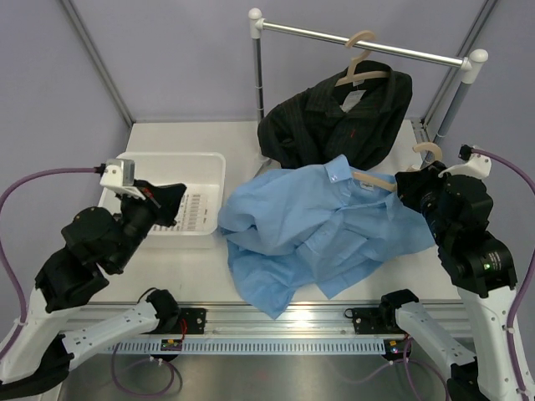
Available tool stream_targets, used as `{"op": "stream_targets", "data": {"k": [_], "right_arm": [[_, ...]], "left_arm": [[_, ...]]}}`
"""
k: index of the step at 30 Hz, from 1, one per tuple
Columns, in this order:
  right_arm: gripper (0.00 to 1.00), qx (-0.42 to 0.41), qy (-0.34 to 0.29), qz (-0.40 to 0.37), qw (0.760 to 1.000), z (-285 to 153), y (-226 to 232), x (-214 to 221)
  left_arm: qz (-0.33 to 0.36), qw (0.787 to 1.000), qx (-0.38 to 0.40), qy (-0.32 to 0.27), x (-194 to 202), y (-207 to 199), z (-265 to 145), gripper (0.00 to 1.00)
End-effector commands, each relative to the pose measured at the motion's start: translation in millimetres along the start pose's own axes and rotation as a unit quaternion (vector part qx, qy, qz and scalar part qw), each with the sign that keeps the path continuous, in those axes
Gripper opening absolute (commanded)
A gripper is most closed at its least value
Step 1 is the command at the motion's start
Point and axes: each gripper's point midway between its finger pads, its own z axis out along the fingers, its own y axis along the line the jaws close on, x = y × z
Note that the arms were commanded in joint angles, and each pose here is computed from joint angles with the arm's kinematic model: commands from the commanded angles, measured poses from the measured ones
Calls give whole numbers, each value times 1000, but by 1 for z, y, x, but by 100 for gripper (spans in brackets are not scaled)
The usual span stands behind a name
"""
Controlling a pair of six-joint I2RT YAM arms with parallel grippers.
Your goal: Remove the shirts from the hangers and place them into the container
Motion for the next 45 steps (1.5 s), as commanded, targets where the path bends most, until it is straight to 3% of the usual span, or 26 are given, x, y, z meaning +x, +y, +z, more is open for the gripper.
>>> {"op": "stream_targets", "data": {"k": [1,6,7,10,11,12,13,14,15,18,22,35,37,38,41,42,45], "right_arm": [[0,66,-62,40,995,0,-24,-20],[0,46,-94,76,992,-14,-18,-34],[0,11,-85,63,994,-16,-6,-33],[0,-46,-57,49,996,-15,19,-29],[0,-63,-49,44,996,-15,25,-28],[0,-90,-34,33,995,-16,35,-23],[0,-103,-26,24,994,-17,39,-20],[0,-116,-18,15,993,-18,43,-17],[0,-124,-9,8,992,-20,46,-15],[0,-162,29,-24,986,-30,56,-3],[0,-163,36,-39,985,-40,51,2],[0,-206,27,-34,978,-50,72,-12],[0,-209,26,-34,977,-50,73,-12],[0,-207,25,-32,978,-50,72,-13],[0,-200,17,-31,979,-51,71,-18],[0,-190,13,-28,981,-50,68,-20],[0,-115,-1,-16,993,-41,43,-25]], "left_arm": [[11,993,-120,-4,4,48,-9,0],[8,986,-169,2,26,75,-19,0],[17,987,-160,9,31,72,-16,0],[65,997,11,35,34,9,2,0],[72,988,125,56,42,-31,-2,7],[75,973,214,50,37,-66,-3,33],[78,972,220,35,31,-71,2,42],[100,951,289,40,33,-93,-5,51],[109,942,317,31,29,-105,-6,68],[150,915,374,30,30,-125,-5,85],[160,902,401,17,28,-136,-3,92],[134,871,463,95,77,-157,9,94],[135,870,462,108,83,-157,13,92],[134,870,462,113,85,-158,14,86],[124,880,442,121,87,-155,21,0],[120,889,426,119,86,-151,25,0],[88,946,304,68,61,-119,42,0]]}}
